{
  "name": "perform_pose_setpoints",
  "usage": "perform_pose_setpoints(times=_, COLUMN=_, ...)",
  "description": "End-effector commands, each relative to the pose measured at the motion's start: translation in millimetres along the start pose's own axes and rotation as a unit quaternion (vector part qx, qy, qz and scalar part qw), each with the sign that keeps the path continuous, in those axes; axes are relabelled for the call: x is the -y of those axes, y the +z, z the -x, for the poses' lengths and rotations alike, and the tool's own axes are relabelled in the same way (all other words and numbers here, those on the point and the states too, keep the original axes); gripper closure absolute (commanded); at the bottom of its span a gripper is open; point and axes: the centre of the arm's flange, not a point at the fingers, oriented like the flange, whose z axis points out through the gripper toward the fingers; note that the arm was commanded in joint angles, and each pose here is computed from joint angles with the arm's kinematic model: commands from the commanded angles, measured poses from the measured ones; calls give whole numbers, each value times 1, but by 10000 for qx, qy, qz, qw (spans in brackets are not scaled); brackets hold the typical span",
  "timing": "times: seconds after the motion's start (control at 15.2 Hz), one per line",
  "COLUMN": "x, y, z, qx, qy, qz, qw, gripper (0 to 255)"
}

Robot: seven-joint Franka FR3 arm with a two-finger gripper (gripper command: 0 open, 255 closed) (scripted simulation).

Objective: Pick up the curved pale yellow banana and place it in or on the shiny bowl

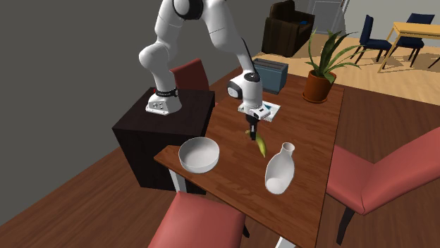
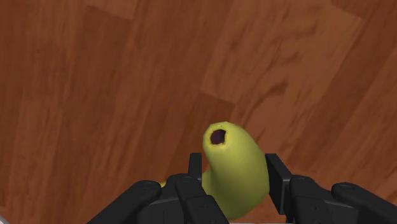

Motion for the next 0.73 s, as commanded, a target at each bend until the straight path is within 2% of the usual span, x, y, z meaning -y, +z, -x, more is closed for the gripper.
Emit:
perform_pose_setpoints(times=0.0, x=1, y=-11, z=-1, qx=1, qy=1, qz=-1, qw=10000, gripper=255)
perform_pose_setpoints(times=0.66, x=3, y=-63, z=-8, qx=1, qy=1, qz=-1, qw=10000, gripper=255)
